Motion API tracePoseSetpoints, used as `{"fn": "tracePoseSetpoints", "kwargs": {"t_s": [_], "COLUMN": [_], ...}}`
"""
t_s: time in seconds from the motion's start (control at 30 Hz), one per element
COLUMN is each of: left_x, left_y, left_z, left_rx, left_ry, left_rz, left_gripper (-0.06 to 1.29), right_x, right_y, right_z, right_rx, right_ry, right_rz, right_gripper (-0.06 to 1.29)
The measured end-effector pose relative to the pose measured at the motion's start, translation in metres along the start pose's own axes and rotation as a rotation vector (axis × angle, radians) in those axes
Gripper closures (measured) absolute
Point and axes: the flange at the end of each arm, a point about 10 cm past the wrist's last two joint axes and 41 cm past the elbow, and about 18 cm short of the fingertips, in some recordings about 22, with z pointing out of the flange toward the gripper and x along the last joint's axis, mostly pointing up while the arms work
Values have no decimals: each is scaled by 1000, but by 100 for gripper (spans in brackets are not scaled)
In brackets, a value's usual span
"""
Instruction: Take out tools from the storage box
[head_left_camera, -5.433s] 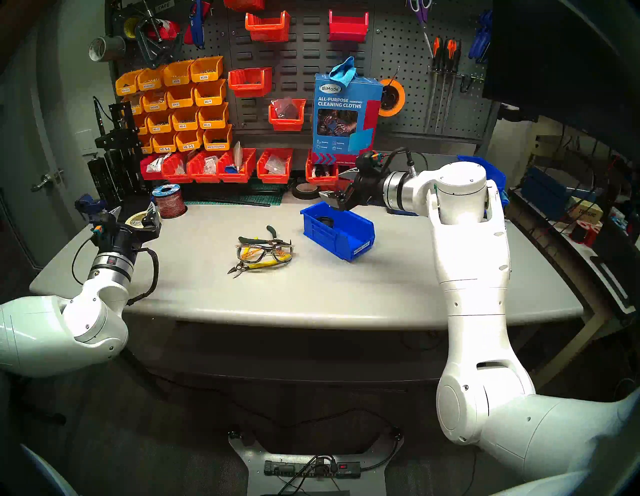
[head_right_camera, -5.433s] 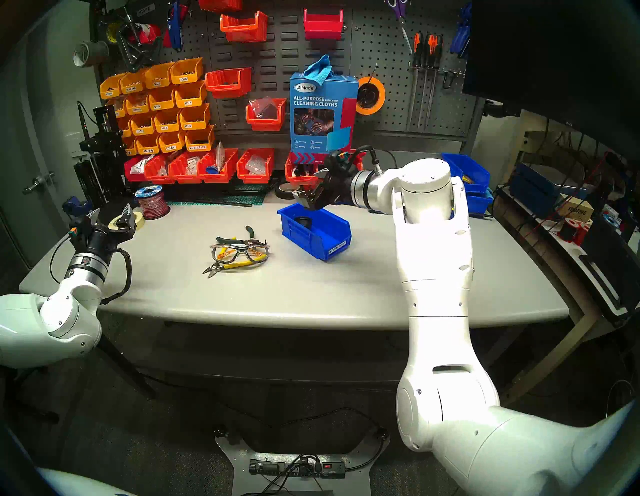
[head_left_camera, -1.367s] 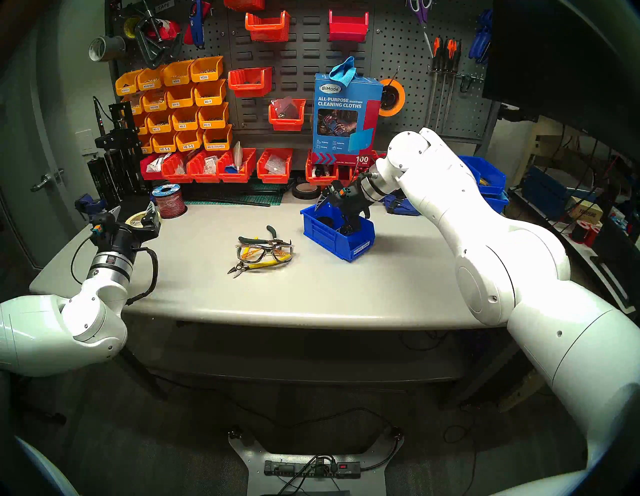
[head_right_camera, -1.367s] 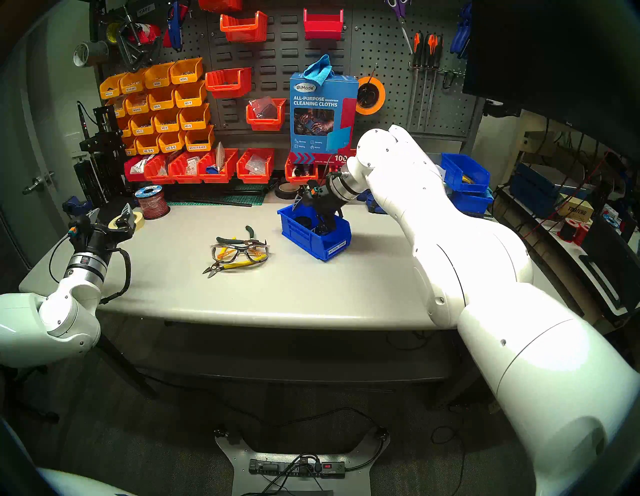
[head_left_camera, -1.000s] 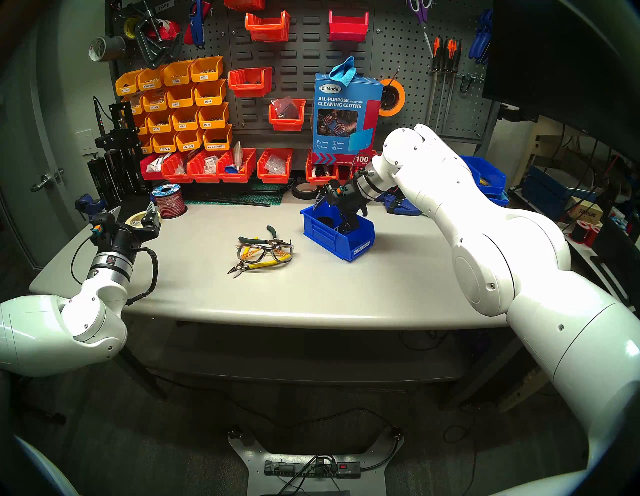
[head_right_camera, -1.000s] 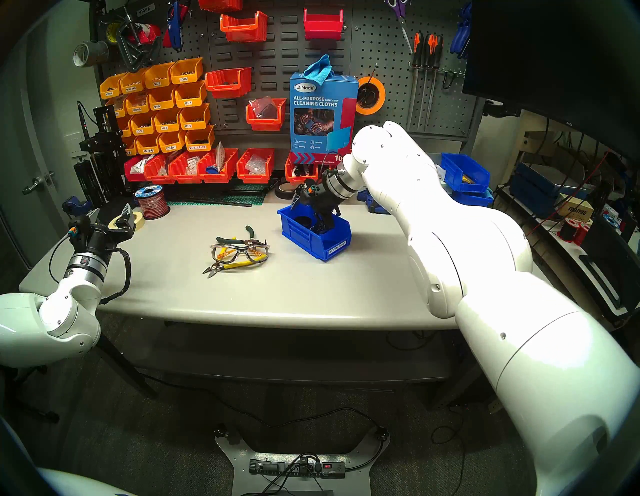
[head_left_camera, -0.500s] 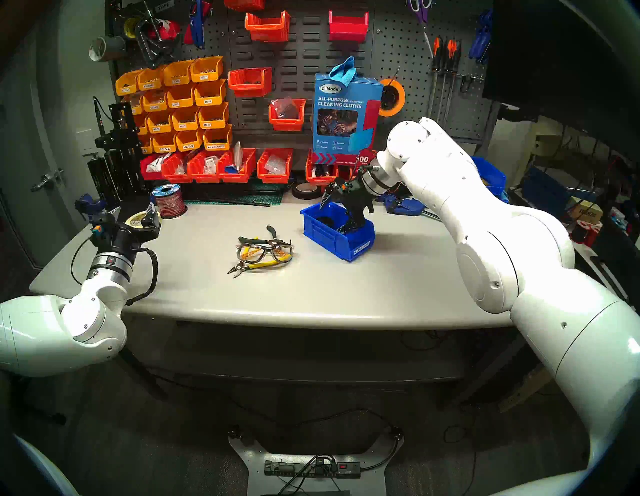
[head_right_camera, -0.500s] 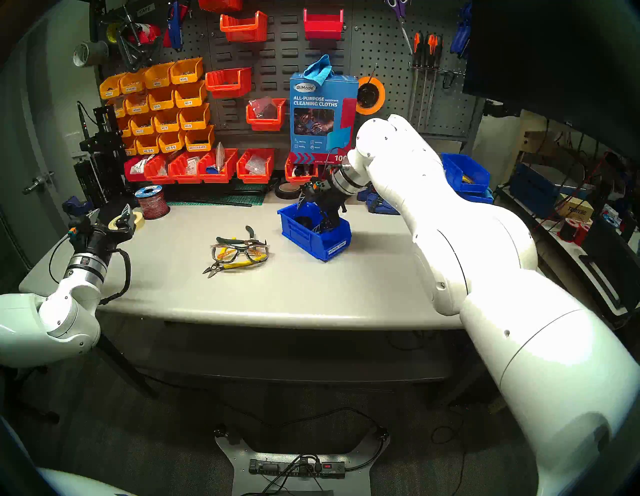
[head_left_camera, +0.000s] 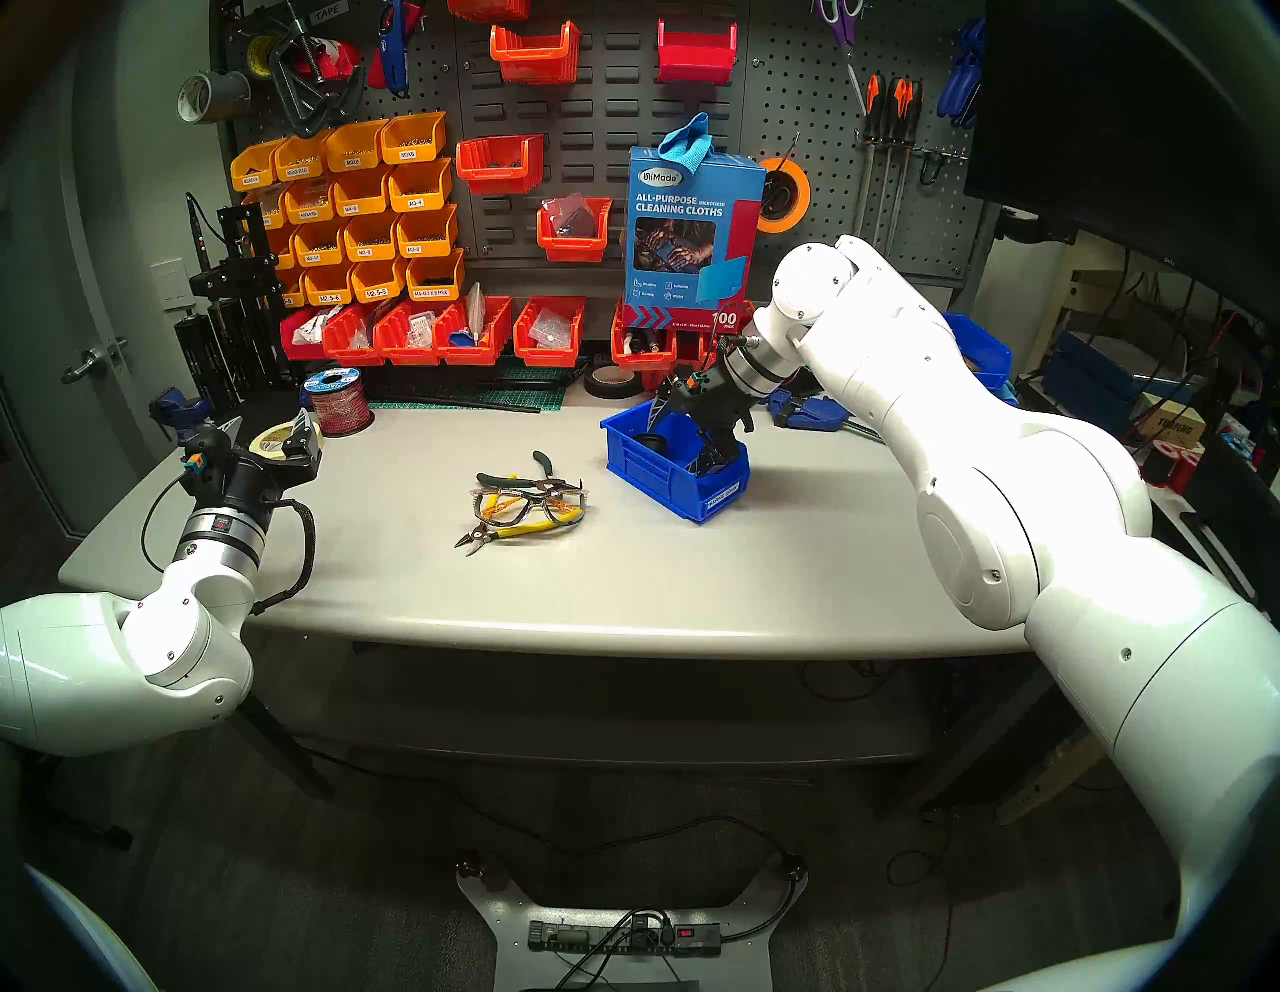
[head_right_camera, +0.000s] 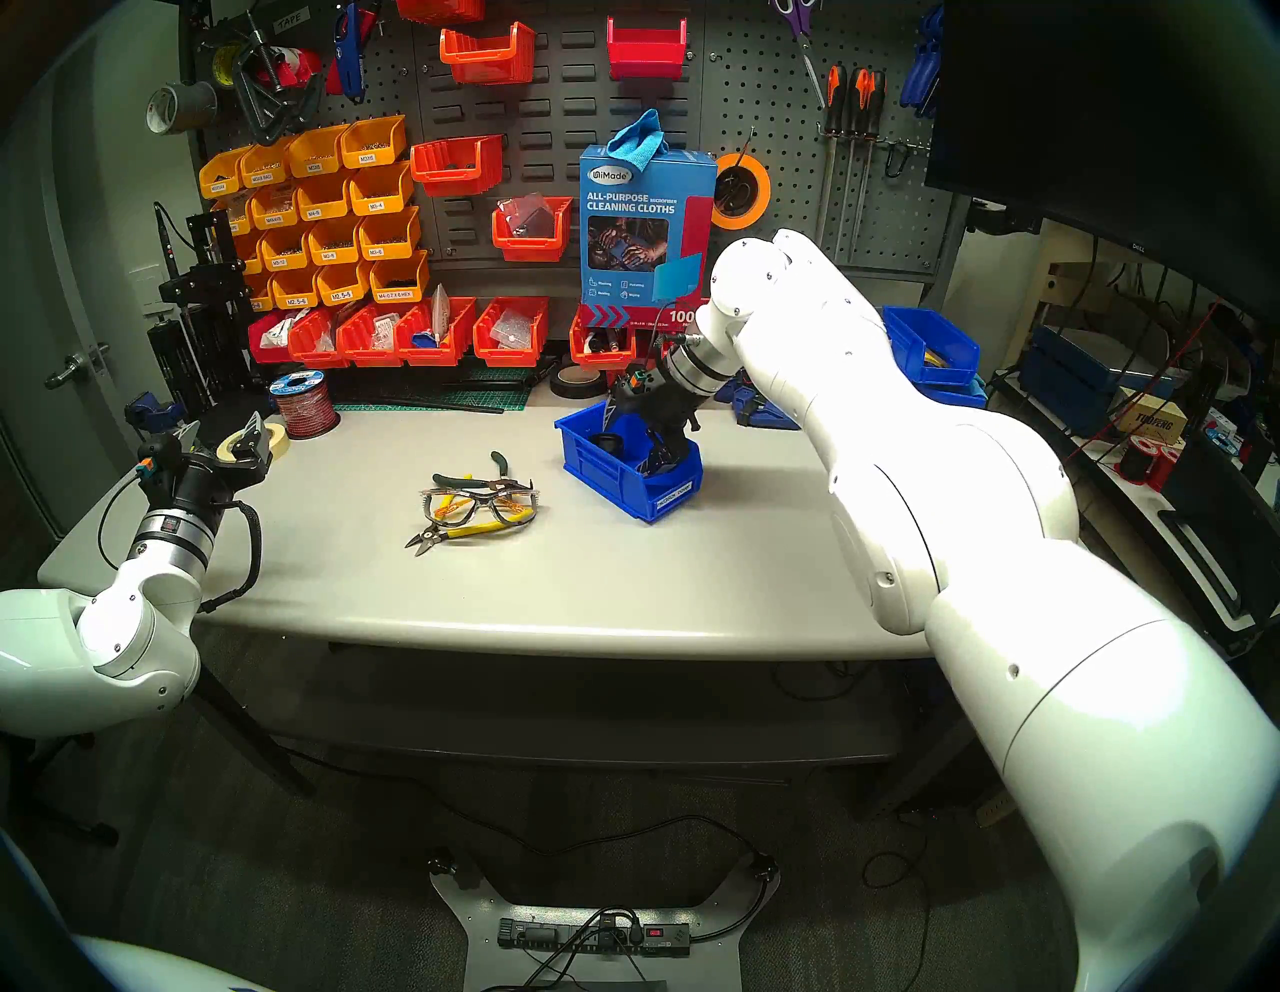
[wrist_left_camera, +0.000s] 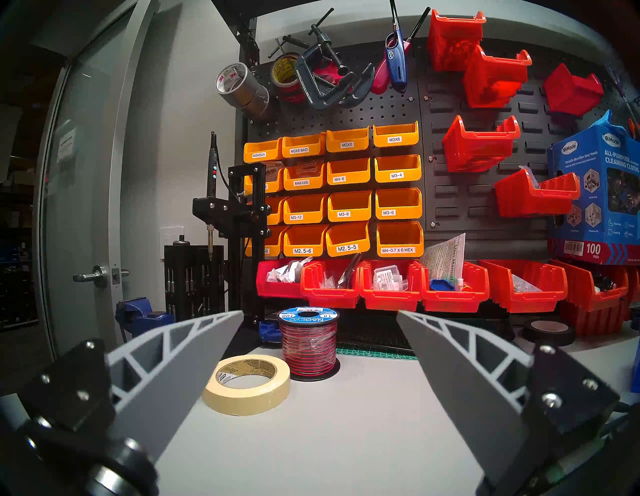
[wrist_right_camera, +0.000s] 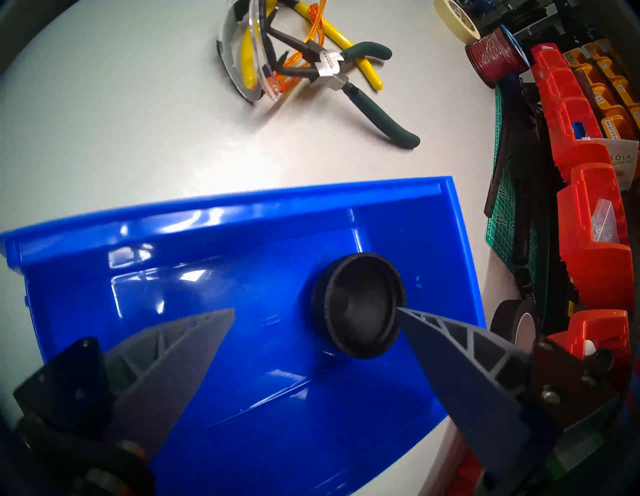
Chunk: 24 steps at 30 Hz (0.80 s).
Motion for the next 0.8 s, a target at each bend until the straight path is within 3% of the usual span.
{"fn": "tracePoseSetpoints", "kwargs": {"t_s": [0.37, 0.53, 0.8], "left_x": [1, 2, 2], "left_y": [0, 0, 0], "left_z": [1, 1, 1], "left_rx": [-1, -1, -1], "left_ry": [2, 3, 4], "left_rz": [-1, -2, -2], "left_gripper": [2, 2, 2], "right_x": [2, 3, 4], "right_y": [3, 4, 7], "right_z": [8, 11, 14], "right_rx": [9, 14, 17], "right_ry": [-3, -4, -6], "right_rz": [-22, -26, -38], "right_gripper": [35, 52, 52]}}
